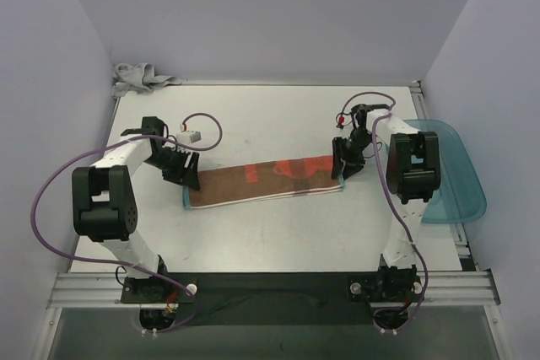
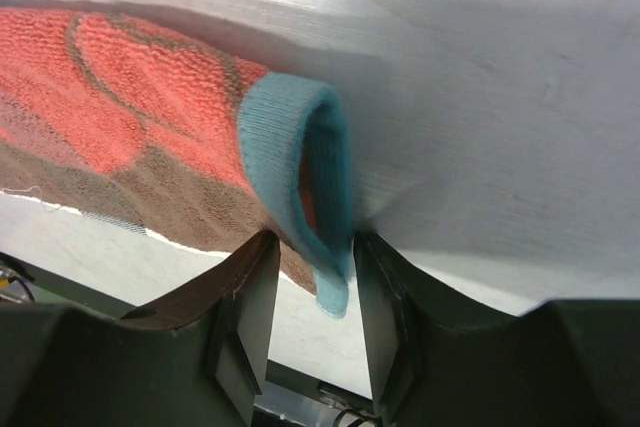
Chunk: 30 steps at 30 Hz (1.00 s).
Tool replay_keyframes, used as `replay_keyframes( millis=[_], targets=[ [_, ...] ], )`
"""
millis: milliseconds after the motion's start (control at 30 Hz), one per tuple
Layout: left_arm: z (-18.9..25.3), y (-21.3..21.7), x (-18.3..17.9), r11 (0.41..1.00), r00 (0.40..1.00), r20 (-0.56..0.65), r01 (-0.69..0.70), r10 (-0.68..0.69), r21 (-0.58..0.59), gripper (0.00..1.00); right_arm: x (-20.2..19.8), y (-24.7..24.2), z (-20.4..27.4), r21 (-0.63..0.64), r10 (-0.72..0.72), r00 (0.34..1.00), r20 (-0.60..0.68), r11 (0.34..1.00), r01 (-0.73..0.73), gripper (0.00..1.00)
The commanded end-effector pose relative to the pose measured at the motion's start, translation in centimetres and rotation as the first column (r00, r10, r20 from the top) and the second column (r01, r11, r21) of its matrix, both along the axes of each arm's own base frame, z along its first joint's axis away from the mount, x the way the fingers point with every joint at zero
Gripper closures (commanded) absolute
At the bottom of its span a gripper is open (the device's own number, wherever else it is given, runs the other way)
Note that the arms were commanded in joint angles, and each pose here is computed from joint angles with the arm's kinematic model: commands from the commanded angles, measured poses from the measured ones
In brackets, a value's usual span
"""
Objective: Roll the towels
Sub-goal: Fold the towel
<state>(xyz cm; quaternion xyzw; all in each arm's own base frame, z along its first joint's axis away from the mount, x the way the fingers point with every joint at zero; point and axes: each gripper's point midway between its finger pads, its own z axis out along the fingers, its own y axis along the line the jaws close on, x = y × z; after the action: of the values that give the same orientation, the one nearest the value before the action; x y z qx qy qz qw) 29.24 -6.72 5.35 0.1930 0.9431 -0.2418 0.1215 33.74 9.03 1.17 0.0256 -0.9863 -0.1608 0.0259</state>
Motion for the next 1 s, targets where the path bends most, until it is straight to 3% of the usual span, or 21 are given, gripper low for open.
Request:
replay_keyframes(
  millis=[0, 100, 167, 233, 400, 600, 967],
  targets=[
    [1.7, -0.2, 1.3, 1.000, 0.999, 0.050, -0.010, 0.011, -0.022, 0.34, -1.5, 1.4, -0.5, 0.039, 0.010, 0.997, -0.077, 0.999, -0.007, 0.64],
    [1.9, -0.1, 1.5, 1.000, 0.998, 0.053, -0.015, 0.016, -0.020, 0.34, -1.7, 1.4, -0.6, 0.053, 0.003, 0.996, -0.092, 0.999, 0.002, 0.74],
    [2.0, -0.1, 1.6, 1.000, 0.998, 0.055, -0.020, 0.021, -0.021, 0.34, -1.6, 1.1, -0.2, 0.050, 0.000, 0.997, -0.083, 0.999, 0.004, 0.89],
    [2.1, -0.3, 1.6, 0.999, 0.998, 0.055, -0.020, 0.021, -0.030, 0.34, -1.3, 0.4, 0.5, 0.053, -0.013, 0.998, -0.063, 0.998, 0.016, 0.99],
    [2.3, -0.6, 1.2, 0.999, 0.998, 0.055, -0.016, 0.019, -0.043, 0.34, -0.2, -2.1, 3.0, 0.022, -0.039, 0.999, 0.028, 0.999, 0.039, 1.00],
    [2.1, -1.6, 1.1, 0.995, 0.999, 0.025, -0.035, 0.038, -0.096, 0.35, 1.1, -3.8, 7.0, -0.029, 0.031, 0.987, 0.156, 0.999, -0.027, 1.00],
    [2.6, -5.1, 1.8, 0.949, 0.996, -0.063, -0.084, 0.068, -0.302, 0.48, 0.5, 3.1, 8.5, -0.073, 0.242, 0.950, 0.197, 0.970, -0.232, 1.00]
  ],
)
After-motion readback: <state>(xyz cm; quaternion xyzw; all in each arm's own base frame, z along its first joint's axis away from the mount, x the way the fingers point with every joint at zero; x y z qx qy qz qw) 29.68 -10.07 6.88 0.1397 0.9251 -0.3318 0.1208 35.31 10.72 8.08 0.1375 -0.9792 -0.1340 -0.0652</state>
